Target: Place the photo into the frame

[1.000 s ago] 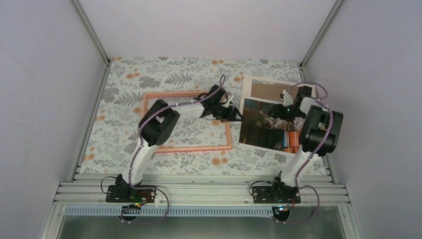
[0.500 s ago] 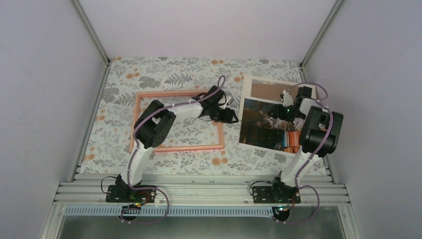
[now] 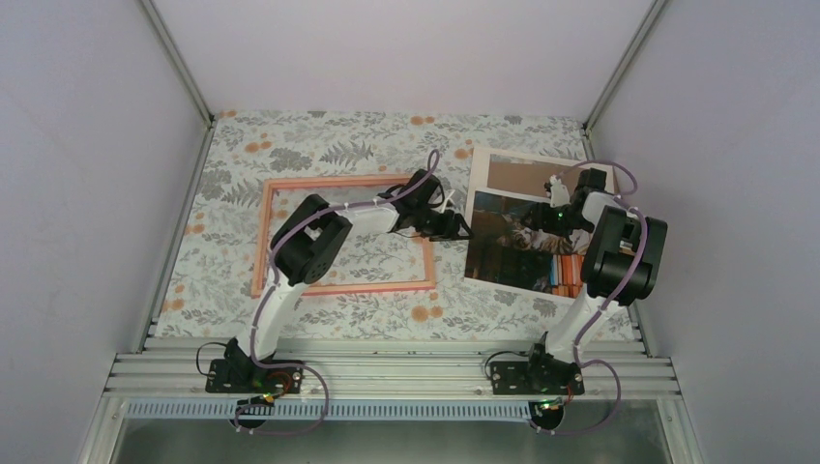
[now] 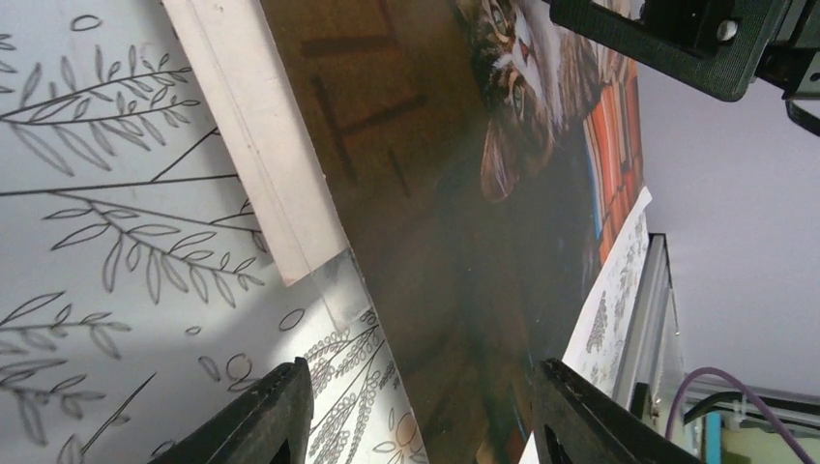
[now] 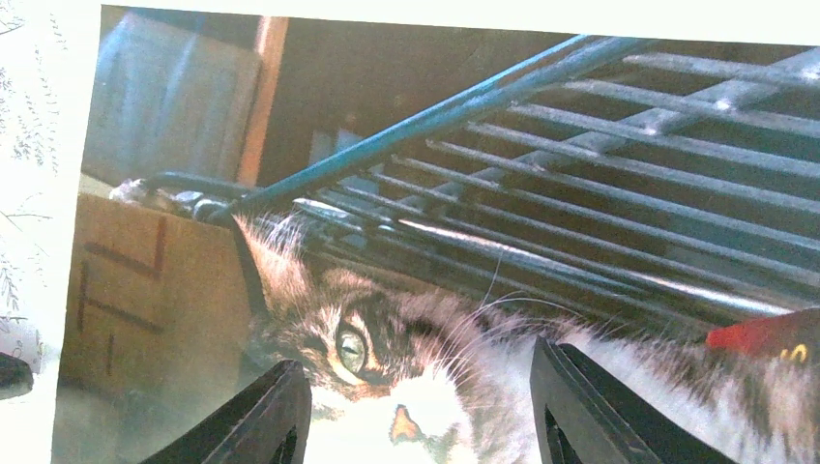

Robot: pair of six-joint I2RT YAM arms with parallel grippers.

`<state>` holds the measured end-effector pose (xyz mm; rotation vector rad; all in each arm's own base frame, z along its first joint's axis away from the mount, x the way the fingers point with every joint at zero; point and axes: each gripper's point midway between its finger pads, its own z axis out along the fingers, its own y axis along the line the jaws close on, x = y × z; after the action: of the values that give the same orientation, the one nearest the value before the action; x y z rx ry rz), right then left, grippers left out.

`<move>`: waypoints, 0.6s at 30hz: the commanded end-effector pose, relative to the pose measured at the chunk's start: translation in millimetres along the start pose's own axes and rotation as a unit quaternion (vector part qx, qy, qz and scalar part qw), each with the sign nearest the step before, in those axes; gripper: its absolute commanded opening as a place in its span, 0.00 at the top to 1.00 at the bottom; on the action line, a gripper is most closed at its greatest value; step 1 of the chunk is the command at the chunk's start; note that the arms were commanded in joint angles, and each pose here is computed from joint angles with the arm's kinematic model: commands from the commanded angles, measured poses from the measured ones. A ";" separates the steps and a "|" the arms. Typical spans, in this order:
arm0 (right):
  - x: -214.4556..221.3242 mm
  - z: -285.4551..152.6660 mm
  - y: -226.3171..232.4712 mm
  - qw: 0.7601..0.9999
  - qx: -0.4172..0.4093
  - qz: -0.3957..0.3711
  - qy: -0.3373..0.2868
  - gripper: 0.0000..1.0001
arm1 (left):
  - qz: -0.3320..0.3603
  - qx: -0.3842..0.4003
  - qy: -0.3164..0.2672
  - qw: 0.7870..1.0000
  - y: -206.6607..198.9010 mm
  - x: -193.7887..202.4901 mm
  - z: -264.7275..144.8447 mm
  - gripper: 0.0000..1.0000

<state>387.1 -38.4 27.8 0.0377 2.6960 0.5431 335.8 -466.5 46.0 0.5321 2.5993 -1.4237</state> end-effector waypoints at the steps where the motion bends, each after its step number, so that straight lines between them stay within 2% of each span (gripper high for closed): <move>1: 53.4 25.8 -15.5 0.995 0.017 0.049 0.082 0.43 | -0.056 -0.017 0.030 0.998 26.7 18.3 18.8 0.45; 8: 58.2 27.5 -16.2 0.995 0.017 0.052 0.089 0.43 | -0.080 -0.016 0.035 0.996 35.1 16.5 28.2 0.51; 18: 59.9 28.8 -17.4 0.994 0.019 0.052 0.092 0.43 | -0.067 0.005 -0.014 0.998 23.3 -11.2 25.1 0.64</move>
<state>387.2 -38.9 27.3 0.0429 2.6898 0.5486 345.5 -479.5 36.7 0.3978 2.6356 -1.5145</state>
